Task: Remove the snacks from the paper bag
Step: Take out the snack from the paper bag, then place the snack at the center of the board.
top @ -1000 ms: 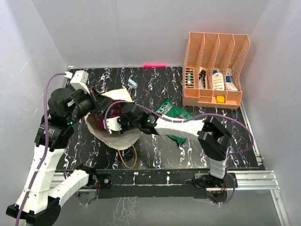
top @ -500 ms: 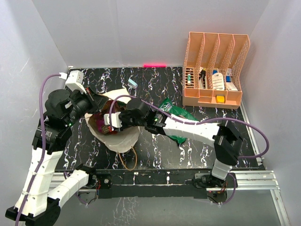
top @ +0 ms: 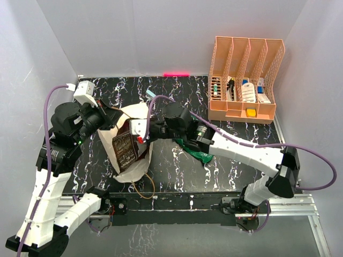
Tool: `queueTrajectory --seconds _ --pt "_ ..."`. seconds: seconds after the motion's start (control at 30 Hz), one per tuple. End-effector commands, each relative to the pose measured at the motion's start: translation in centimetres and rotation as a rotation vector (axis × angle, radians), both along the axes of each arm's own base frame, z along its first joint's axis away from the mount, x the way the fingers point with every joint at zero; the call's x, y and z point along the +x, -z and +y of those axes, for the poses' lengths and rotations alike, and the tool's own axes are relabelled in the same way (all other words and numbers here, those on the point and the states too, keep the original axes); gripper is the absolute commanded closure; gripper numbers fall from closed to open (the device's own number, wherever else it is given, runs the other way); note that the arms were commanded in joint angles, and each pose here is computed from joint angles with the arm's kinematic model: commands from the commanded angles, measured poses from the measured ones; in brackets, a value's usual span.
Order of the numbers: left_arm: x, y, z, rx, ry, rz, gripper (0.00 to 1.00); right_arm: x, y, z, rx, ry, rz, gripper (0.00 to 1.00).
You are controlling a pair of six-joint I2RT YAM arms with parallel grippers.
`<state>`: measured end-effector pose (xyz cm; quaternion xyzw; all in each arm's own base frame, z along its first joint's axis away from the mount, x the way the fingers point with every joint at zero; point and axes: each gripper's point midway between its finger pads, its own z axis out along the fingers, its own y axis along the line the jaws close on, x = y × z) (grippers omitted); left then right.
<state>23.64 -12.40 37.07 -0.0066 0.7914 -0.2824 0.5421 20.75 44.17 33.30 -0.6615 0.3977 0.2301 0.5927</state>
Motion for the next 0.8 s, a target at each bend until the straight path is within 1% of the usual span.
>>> queueTrajectory --seconds 0.0,0.23,0.33,0.43,0.53,0.63,0.77 --pt "-0.4 -2.3 0.4 -0.022 -0.016 -0.063 1.00 -2.8 -11.7 -1.8 0.271 -0.076 -0.080 0.93" --pt "-0.4 -2.1 0.5 -0.018 -0.023 -0.053 1.00 -7.0 -17.9 -6.2 0.384 -0.156 -0.050 0.93" --pt "-0.4 -1.9 0.6 -0.013 -0.028 -0.049 1.00 -8.2 -19.5 -9.3 0.416 -0.127 -0.043 0.93" --pt "-0.4 -1.8 0.7 -0.003 -0.031 -0.048 1.00 -8.2 -19.5 -12.5 0.415 -0.035 -0.024 0.93" --pt "-0.6 -1.8 0.9 0.008 -0.034 -0.048 1.00 -6.9 -18.2 -15.9 0.410 0.137 0.031 0.93" --pt "-0.7 -1.8 1.1 0.018 -0.040 -0.047 1.00 -4.5 -14.5 -19.0 0.364 0.364 0.111 0.93" --pt "-0.6 -1.6 1.2 0.026 -0.043 -0.041 1.00 -1.4 -6.0 -22.2 0.165 0.674 0.216 0.93"
